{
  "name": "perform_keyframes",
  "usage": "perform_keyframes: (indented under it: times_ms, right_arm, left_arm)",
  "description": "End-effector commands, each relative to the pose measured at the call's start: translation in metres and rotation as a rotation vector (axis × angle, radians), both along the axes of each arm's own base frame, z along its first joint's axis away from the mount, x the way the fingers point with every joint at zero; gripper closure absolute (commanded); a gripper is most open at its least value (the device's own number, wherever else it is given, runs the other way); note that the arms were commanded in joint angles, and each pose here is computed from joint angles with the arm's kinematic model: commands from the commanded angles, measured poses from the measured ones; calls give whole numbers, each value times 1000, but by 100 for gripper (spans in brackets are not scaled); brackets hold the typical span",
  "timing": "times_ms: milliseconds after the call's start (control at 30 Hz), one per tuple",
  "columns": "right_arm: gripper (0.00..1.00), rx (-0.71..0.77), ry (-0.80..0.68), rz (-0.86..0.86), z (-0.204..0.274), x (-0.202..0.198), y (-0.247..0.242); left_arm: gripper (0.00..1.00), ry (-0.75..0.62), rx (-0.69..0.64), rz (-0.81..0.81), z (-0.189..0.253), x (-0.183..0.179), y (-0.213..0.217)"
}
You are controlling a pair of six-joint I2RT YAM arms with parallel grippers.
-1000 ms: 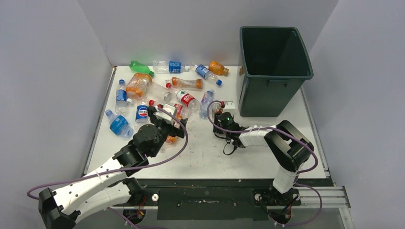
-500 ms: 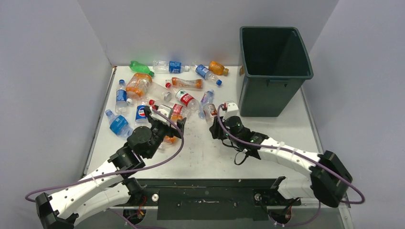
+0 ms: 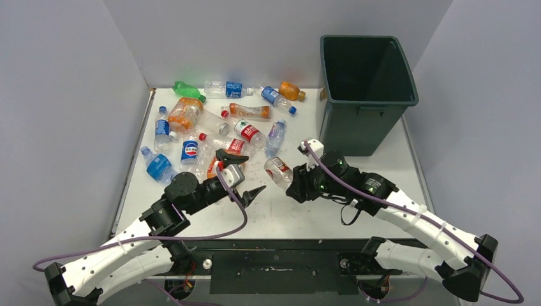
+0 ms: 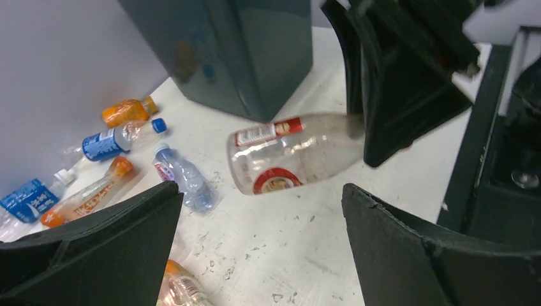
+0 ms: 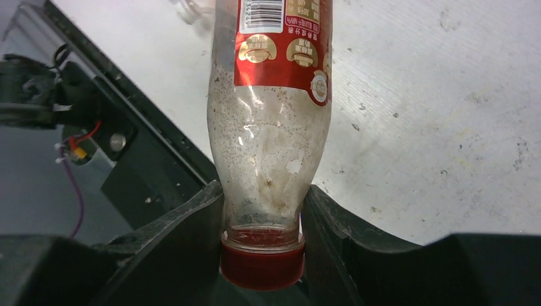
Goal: Put the plastic bottles in the bin
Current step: Pick up the plastic bottle at the center of the board.
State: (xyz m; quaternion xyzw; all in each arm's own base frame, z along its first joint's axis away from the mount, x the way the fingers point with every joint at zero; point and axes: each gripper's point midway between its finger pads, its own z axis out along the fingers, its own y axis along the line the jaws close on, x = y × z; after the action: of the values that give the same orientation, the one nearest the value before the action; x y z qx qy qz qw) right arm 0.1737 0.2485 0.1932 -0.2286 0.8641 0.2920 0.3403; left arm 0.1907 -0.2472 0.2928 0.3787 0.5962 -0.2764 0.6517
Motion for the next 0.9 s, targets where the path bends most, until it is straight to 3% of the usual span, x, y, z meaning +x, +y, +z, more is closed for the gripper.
perform_keyframes:
  times_ms: [0,200,433,867]
  right_arm:
    - [95,-21,23,174,36,-31,-4]
    - [95,-96,100,257,33,-47,-10]
    - [95,-123,141,348,29,-56,-4]
    - [95,-93,124,399,39,-55,19]
  left_arm:
    - [4,-106,72,-145,-4,-20,-9]
    - [4,-267,197,-58,-17,-10,8]
    - [4,-358,341,-116,-40,-21,6]
    - [4,-234,399,-326,-69,-50,-21]
